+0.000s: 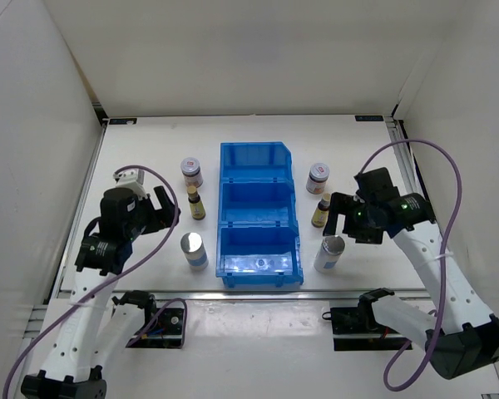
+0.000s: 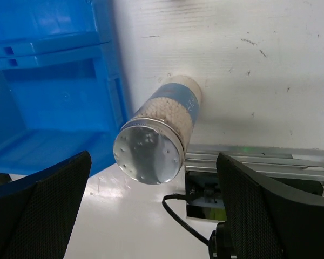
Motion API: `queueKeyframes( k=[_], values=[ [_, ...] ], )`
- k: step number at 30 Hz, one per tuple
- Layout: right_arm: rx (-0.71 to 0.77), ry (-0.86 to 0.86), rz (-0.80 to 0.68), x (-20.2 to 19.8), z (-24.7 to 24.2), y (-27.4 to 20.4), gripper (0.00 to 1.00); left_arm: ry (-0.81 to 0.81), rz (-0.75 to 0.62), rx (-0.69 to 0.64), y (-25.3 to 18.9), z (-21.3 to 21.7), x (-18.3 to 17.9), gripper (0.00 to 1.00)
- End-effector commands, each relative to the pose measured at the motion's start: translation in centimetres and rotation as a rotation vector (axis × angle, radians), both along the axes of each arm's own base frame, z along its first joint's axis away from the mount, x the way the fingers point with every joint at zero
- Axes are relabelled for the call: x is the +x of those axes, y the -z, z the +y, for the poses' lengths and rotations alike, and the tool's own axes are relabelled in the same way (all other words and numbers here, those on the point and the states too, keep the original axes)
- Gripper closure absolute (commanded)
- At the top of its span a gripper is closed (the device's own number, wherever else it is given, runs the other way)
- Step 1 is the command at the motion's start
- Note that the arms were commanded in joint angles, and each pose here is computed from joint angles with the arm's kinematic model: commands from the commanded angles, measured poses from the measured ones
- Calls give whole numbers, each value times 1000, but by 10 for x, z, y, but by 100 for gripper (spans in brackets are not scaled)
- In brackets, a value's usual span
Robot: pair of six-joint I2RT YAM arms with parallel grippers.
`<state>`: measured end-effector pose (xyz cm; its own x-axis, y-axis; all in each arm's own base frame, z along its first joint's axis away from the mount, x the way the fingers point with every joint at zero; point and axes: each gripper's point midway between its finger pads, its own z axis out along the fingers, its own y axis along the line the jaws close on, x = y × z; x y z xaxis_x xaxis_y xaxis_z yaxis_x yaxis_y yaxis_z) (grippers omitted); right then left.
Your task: Organize the condiment bottles
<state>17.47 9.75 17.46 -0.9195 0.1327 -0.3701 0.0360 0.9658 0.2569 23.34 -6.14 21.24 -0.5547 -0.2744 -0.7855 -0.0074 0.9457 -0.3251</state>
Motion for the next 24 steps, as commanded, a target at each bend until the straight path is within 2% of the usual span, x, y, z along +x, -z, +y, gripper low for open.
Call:
queueKeyframes(
  k=[1, 13, 22, 24],
  values=[
    [11, 17, -5, -3, 0, -3, 0, -8, -5, 15, -8, 2, 6, 1],
    [-21, 51, 132, -3, 13, 30, 0, -26, 3, 28, -4, 5, 6, 1],
    [-126, 94, 234, -24, 15, 62, 0, -18, 52, 32, 7, 3, 10, 1],
    [-165, 120, 232, -26, 9, 66, 4, -18, 52, 32, 7, 3, 10, 1]
  ],
)
